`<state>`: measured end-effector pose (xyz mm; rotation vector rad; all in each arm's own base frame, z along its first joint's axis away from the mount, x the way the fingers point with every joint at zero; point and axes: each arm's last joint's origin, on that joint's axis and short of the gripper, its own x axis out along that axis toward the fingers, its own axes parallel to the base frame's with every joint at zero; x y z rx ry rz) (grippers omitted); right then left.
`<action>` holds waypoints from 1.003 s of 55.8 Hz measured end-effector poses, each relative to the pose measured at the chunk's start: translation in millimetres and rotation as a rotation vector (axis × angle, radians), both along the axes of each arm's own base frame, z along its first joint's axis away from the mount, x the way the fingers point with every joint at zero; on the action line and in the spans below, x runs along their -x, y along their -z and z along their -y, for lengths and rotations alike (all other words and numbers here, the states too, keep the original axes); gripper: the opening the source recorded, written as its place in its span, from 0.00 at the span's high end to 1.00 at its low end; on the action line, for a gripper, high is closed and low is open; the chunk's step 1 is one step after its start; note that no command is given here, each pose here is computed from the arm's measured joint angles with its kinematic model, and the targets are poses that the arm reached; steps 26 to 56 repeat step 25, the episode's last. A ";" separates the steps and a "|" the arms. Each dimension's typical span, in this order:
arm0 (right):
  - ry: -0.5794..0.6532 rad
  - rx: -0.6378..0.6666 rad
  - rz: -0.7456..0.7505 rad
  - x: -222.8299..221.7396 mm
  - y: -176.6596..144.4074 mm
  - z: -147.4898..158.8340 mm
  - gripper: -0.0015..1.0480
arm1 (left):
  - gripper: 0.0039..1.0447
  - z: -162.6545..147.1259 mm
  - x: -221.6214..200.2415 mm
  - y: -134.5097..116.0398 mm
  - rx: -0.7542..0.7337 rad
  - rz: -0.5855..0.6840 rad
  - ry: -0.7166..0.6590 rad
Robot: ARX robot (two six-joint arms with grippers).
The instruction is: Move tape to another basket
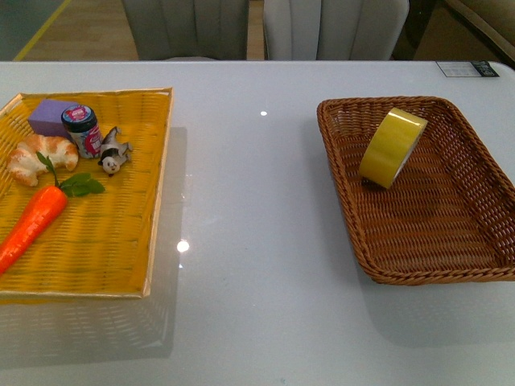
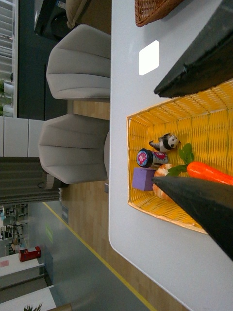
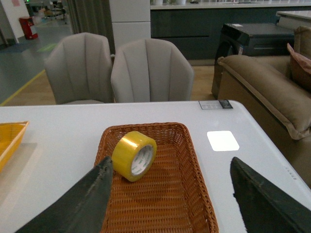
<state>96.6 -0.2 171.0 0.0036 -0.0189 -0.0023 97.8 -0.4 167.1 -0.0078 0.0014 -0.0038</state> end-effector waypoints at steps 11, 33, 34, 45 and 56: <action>0.000 0.000 0.000 0.0 -0.1 0.0 0.09 | 0.08 0.0 0.0 0.0 -0.002 0.000 0.000; 0.000 0.000 0.000 0.0 0.0 0.0 0.09 | 0.08 0.0 0.0 0.0 -0.002 0.000 0.000; 0.000 0.000 0.000 0.0 0.0 0.0 0.09 | 0.08 0.0 0.0 0.0 -0.002 0.000 0.000; 0.000 0.000 0.000 0.0 0.0 0.0 0.09 | 0.08 0.0 0.0 0.0 -0.002 0.000 0.000; 0.000 0.000 0.000 0.0 0.0 0.0 0.09 | 0.08 0.0 0.0 0.0 -0.002 0.000 0.000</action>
